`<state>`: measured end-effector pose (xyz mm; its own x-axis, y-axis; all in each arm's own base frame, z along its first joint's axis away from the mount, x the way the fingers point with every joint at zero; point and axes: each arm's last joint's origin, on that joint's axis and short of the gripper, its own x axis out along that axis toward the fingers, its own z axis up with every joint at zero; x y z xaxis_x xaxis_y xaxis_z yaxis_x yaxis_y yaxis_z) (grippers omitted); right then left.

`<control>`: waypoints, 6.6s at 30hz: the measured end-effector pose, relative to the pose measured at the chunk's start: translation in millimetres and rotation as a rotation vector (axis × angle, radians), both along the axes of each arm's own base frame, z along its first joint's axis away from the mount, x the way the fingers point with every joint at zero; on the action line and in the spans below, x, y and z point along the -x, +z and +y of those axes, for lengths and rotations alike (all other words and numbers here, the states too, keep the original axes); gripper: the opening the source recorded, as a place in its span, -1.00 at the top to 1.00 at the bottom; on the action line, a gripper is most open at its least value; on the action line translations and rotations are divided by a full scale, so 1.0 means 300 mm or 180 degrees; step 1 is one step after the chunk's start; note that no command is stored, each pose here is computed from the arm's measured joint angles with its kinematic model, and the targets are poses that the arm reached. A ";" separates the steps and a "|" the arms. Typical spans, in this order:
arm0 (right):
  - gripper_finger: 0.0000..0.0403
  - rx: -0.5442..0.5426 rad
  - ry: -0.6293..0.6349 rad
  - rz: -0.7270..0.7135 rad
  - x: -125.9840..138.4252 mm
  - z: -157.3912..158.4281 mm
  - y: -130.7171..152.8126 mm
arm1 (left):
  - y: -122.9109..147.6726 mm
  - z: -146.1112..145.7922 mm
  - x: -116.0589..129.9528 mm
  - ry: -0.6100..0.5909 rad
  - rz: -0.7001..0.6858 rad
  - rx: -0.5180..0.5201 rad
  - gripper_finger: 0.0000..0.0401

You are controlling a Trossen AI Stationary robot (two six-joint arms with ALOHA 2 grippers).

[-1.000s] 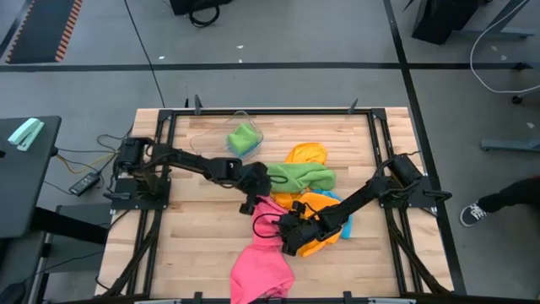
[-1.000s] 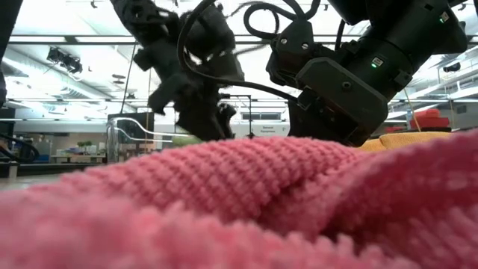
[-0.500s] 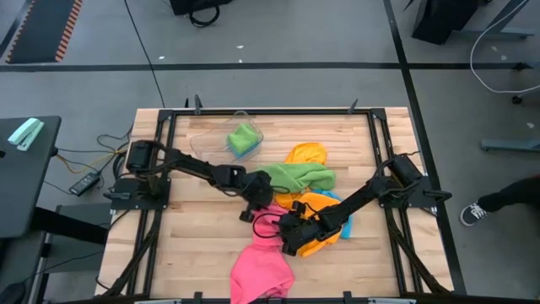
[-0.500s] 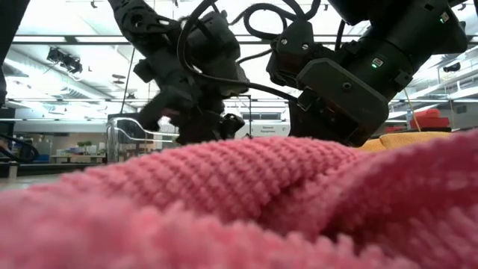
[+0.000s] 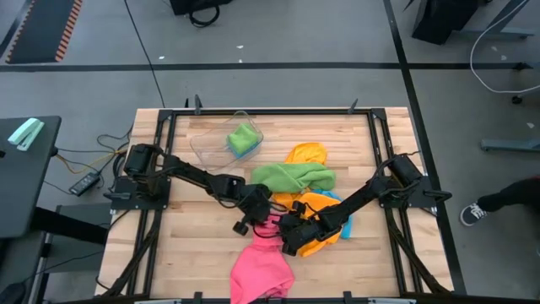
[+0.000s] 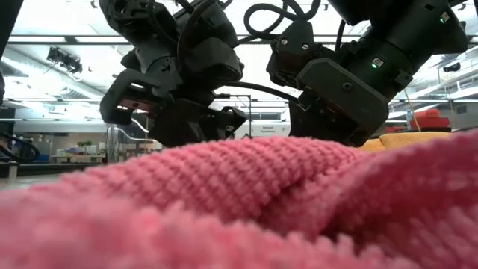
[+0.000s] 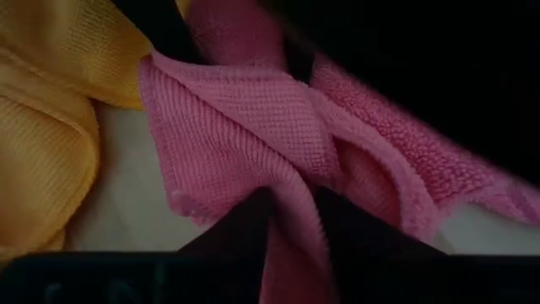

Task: Fold microfiber towels
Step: Fold the left pink microfiber towel

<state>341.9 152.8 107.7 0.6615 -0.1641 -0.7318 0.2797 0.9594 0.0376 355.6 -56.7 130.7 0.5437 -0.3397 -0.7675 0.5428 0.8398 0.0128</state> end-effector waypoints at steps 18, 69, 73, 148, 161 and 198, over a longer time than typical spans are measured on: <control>-0.06 0.0000 -0.0018 -0.0001 0.000 0.000 0.000 | 0.074 0.069 0.004 0.0271 -0.0052 0.0355 0.42; -0.06 0.0019 -0.0021 -0.0022 -0.001 -0.001 0.001 | 0.011 0.086 -0.046 0.1320 -0.0238 0.0059 0.29; -0.06 0.0018 -0.0022 -0.0023 -0.001 -0.001 0.001 | 0.002 0.093 -0.053 0.1432 -0.0241 0.0147 0.35; -0.06 0.0002 -0.0084 -0.0033 -0.001 -0.003 0.001 | 0.169 0.116 -0.019 0.0709 -0.0808 -0.0409 0.23; -0.06 0.0022 -0.0094 -0.0032 0.000 -0.004 0.000 | 0.153 -0.063 0.034 0.0443 -0.0391 -0.0093 0.23; -0.06 0.0028 -0.0097 -0.0051 -0.002 -0.005 0.001 | 0.042 -0.040 -0.028 0.0933 -0.0676 -0.1058 0.77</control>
